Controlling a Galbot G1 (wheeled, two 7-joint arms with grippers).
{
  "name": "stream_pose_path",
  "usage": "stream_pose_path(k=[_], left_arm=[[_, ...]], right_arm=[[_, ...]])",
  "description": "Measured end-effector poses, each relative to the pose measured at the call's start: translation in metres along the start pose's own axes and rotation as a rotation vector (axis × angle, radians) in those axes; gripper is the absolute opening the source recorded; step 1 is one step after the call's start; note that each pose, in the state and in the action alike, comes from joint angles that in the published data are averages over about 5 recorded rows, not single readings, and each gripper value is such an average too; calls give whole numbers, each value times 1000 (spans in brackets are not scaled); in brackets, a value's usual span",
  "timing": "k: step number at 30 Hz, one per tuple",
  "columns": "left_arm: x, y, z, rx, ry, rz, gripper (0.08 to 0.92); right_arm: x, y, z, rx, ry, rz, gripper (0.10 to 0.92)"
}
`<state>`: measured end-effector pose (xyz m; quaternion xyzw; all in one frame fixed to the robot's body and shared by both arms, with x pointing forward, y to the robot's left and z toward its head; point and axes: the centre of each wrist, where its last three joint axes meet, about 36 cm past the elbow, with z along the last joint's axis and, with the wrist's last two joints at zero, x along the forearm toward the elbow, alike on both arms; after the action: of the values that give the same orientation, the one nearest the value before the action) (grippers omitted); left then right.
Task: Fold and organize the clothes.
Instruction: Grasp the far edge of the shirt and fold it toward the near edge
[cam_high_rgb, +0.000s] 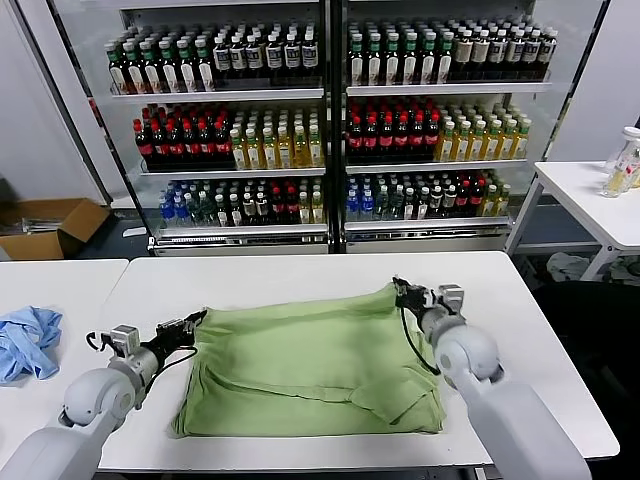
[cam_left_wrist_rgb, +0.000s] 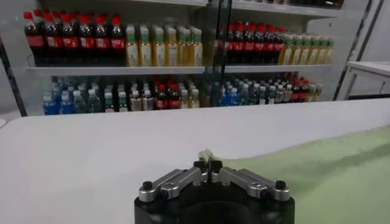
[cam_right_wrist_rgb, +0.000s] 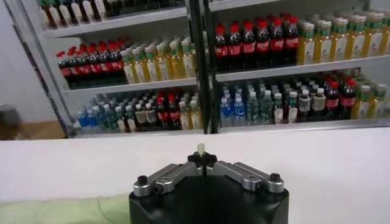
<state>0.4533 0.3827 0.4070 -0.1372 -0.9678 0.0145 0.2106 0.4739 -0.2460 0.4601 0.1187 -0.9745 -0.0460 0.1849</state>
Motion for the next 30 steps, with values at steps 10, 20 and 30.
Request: stream_pose_path(k=[10, 20, 30], left_arm=[[32, -12, 12, 3, 11, 15, 87], [58, -22, 24, 3, 53, 20, 87], [81, -26, 30, -11, 117, 9, 87]], right_arm=[[65, 0, 12, 14, -6, -5, 106], [110, 4, 29, 33, 19, 12, 106], [137, 12, 48, 43, 68, 26, 106]])
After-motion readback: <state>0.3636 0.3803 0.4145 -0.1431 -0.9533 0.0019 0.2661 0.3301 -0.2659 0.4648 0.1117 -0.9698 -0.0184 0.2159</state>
